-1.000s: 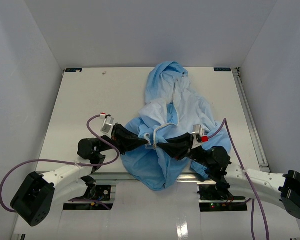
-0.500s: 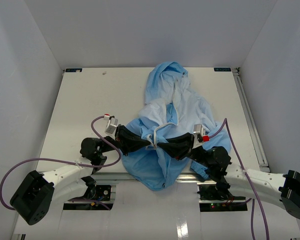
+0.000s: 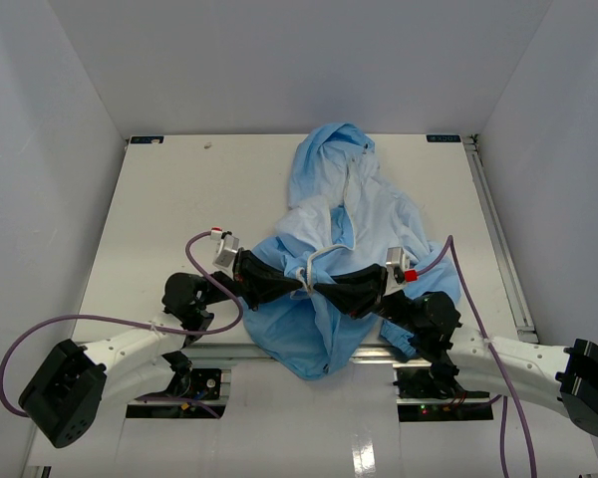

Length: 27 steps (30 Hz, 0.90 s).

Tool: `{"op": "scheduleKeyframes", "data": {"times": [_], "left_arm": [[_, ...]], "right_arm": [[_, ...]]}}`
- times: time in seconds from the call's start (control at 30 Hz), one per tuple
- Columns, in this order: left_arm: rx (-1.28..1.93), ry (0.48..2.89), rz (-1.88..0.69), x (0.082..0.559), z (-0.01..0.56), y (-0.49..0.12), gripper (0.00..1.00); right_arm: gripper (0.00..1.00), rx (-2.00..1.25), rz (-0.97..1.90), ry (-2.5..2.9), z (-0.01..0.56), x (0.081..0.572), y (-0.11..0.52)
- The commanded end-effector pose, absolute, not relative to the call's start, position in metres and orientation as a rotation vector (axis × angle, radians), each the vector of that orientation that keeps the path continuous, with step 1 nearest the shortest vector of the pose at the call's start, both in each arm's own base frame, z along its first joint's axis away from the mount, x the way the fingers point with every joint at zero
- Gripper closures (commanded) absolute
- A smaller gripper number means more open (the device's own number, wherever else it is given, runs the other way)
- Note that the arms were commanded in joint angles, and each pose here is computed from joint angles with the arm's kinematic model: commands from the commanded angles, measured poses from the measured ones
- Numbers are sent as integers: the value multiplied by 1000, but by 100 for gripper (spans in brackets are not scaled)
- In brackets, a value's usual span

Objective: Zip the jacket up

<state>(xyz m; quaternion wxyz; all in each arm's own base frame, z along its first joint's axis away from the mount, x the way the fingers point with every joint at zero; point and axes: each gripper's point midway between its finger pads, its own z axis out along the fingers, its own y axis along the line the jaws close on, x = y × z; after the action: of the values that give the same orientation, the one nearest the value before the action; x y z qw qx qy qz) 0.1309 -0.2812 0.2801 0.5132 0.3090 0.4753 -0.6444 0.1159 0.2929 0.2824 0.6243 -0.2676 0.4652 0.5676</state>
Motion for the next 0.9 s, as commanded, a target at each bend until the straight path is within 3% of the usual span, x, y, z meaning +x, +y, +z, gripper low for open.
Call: {"op": "scheduleKeyframes", "data": {"times": [0.0,0.87], "left_arm": [[724,1051,-1515,133,309,-279,100],[709,1052,-1486,136,310,-277,100]], "right_arm": [[92,-573,1327,933,321,110,285],[92,-549,1297,957,322,117,284]]}}
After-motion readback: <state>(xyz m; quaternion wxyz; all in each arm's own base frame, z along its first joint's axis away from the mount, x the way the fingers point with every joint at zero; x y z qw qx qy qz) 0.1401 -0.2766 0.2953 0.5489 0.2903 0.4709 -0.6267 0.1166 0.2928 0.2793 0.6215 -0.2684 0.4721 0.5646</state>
